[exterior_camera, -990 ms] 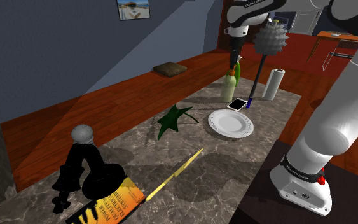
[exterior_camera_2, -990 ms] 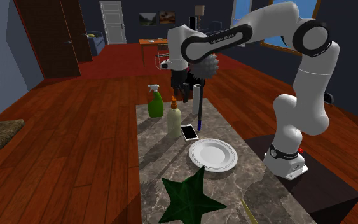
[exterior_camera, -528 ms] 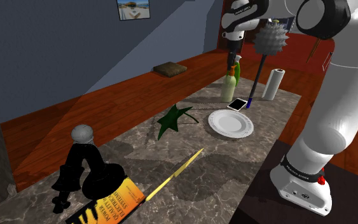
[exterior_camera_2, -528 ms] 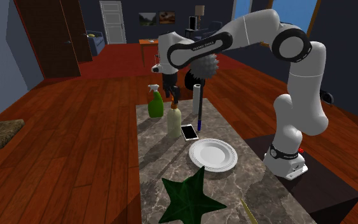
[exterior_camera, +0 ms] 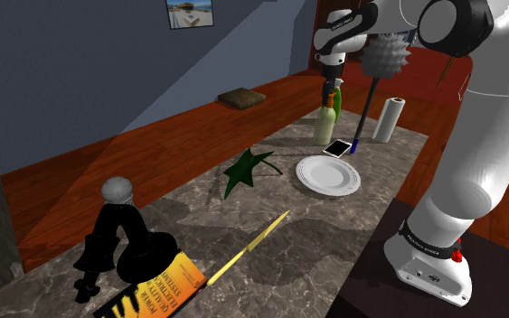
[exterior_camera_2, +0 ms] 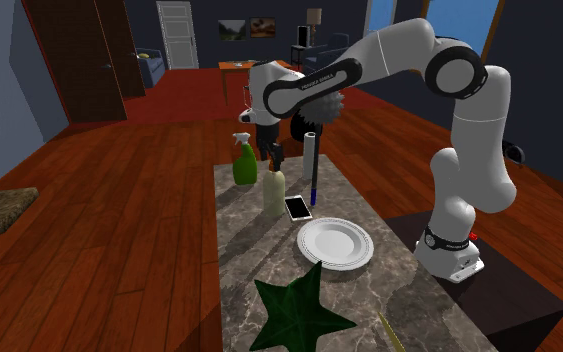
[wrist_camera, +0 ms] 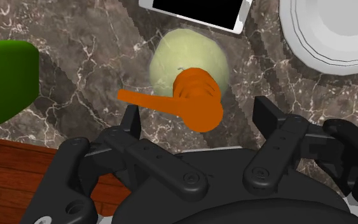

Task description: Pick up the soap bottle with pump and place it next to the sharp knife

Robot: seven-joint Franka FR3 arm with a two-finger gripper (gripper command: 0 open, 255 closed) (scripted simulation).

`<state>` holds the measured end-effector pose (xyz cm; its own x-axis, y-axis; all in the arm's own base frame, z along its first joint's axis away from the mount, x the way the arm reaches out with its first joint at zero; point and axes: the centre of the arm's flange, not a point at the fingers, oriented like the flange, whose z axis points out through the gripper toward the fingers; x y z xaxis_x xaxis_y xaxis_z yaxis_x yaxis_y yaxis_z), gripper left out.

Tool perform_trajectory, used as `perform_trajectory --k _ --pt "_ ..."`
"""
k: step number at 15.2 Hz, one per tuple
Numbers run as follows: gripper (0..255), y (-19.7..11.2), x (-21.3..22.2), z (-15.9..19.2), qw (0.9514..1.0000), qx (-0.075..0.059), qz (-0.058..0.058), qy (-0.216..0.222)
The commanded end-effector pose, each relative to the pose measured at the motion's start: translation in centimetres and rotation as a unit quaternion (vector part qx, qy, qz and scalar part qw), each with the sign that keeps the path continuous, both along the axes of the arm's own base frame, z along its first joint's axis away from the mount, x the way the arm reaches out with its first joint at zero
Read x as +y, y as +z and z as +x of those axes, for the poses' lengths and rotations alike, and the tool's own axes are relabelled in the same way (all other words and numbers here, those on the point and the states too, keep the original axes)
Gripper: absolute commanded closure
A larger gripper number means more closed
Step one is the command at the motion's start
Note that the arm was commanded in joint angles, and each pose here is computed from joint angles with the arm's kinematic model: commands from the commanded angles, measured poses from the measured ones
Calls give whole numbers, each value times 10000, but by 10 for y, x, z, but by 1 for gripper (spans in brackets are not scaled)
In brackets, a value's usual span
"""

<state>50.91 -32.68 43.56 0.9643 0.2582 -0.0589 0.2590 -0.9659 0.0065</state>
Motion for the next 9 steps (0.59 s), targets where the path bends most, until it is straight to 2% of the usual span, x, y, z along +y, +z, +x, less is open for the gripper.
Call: perform_trajectory --k 1,4,5,9 --pt "0 -1 0 0 10000 -1 0 0" --pt "0 -1 0 0 10000 -1 0 0" --pt "255 -1 0 0 10000 -1 0 0" --pt "255 -1 0 0 10000 -1 0 0"
